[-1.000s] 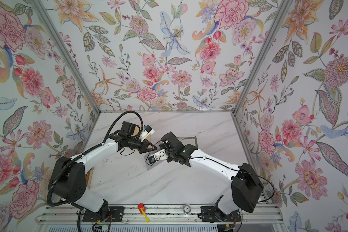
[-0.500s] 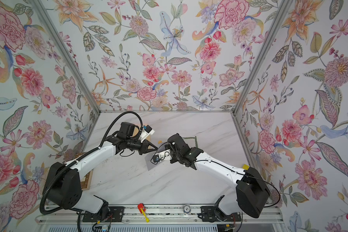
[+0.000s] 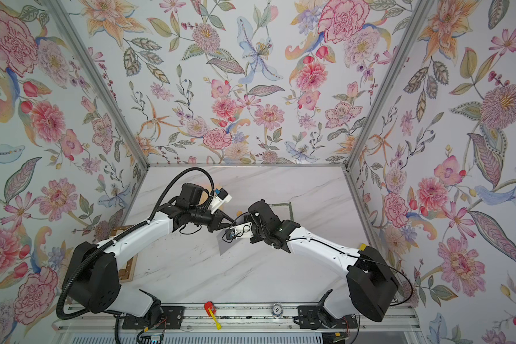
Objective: Fold the letter paper in half and place it into the envelope
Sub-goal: Place the letter paper in the envelope.
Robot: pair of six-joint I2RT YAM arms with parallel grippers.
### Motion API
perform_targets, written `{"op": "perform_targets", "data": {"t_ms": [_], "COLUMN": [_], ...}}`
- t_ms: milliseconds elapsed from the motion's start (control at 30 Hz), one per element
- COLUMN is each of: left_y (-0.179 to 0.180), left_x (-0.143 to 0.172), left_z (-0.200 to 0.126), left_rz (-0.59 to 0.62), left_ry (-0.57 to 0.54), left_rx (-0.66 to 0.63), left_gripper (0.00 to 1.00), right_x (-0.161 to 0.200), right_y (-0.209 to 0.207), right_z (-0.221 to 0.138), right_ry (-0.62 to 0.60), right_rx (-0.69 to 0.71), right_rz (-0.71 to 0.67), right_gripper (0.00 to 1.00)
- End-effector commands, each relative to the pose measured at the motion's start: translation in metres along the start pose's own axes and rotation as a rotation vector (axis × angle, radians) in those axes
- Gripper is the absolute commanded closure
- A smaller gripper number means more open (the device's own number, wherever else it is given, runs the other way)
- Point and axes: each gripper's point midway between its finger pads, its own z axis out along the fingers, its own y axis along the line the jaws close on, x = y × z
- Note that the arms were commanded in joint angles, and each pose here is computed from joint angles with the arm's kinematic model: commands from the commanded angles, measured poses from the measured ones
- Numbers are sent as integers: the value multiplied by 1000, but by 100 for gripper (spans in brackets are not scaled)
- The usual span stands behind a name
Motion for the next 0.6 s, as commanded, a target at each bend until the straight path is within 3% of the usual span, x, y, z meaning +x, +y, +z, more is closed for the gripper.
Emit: {"op": "perform_targets", "data": {"t_ms": [0,567], "left_y": [-5,-16], "left_x": [-1,-2], "left_z": [-2,-1], "left_rz": [4,21], "left_ry": [-17,-7], "left_rx": [-1,17], "left_gripper": [100,100], "right_x": [-2,-5], "right_y": [15,26], "right_z": [9,18], "right_ry": [-31,-25], "right_rx": [-30,-36], "right_rz": [36,36], "right_gripper": [100,100]}}
